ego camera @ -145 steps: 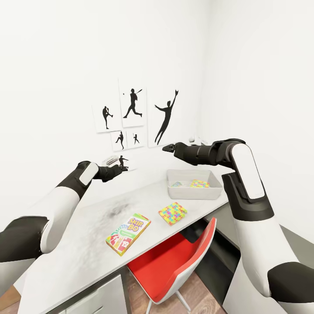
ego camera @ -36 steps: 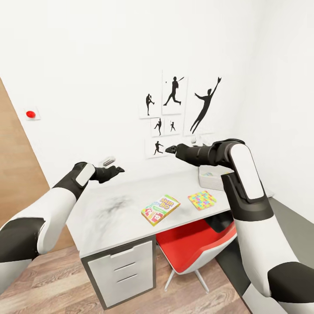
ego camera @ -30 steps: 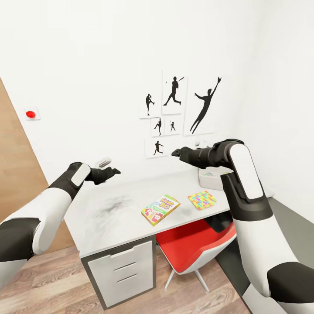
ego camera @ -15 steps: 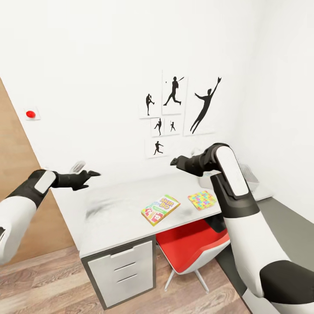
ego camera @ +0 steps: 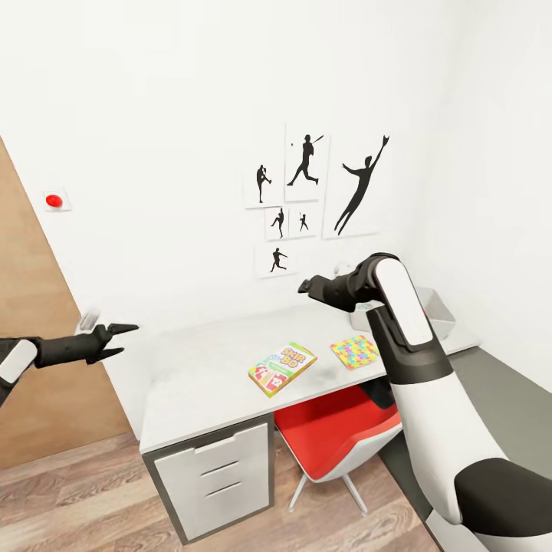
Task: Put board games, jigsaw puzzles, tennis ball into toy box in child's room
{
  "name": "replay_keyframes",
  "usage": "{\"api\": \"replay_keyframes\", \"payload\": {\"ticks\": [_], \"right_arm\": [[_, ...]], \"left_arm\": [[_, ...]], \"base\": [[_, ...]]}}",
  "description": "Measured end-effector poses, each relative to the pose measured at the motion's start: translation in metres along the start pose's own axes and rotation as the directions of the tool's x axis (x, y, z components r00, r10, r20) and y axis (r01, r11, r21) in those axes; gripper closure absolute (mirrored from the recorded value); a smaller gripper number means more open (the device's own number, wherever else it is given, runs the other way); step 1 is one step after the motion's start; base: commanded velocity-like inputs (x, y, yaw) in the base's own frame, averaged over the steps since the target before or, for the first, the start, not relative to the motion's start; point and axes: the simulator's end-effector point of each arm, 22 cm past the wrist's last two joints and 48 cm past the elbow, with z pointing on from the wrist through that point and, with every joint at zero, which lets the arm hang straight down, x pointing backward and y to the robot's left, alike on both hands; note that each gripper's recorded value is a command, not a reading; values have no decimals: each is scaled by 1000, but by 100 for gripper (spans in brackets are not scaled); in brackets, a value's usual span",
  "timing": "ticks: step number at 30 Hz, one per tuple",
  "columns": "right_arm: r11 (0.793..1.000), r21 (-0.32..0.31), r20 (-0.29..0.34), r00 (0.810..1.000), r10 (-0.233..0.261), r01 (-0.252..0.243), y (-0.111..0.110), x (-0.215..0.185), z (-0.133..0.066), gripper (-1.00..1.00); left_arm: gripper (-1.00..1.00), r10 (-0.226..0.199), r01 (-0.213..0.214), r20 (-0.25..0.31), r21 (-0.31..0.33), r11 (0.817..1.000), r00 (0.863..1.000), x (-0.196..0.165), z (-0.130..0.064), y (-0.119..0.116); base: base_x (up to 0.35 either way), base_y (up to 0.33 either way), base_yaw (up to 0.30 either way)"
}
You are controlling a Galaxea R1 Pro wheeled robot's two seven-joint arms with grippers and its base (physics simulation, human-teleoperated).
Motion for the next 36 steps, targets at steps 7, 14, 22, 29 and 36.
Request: {"api": "replay_keyframes", "payload": {"ticks": [7,14,22,29,36], "right_arm": [[999,54,28,1000,-7,5,-8,-5,4,-100],[999,50,19,1000,-8,8,0,1,10,-100],[999,44,-4,1000,-6,6,4,9,19,-100],[999,47,-16,1000,-4,5,2,13,25,-100],[999,49,-18,1000,-3,4,2,14,26,-100]], "left_arm": [[-100,-28,28,4,-18,999,1000,14,-38,47],[-100,-31,31,2,15,999,1000,38,-57,75],[-100,-24,23,3,33,999,1000,50,-69,90],[-100,-25,25,2,25,999,1000,51,-72,97],[-100,-27,27,-2,26,999,1000,53,-70,97]], "base": [[0,0,21],[0,0,61],[9,1,78],[131,51,82],[79,22,18]]}}
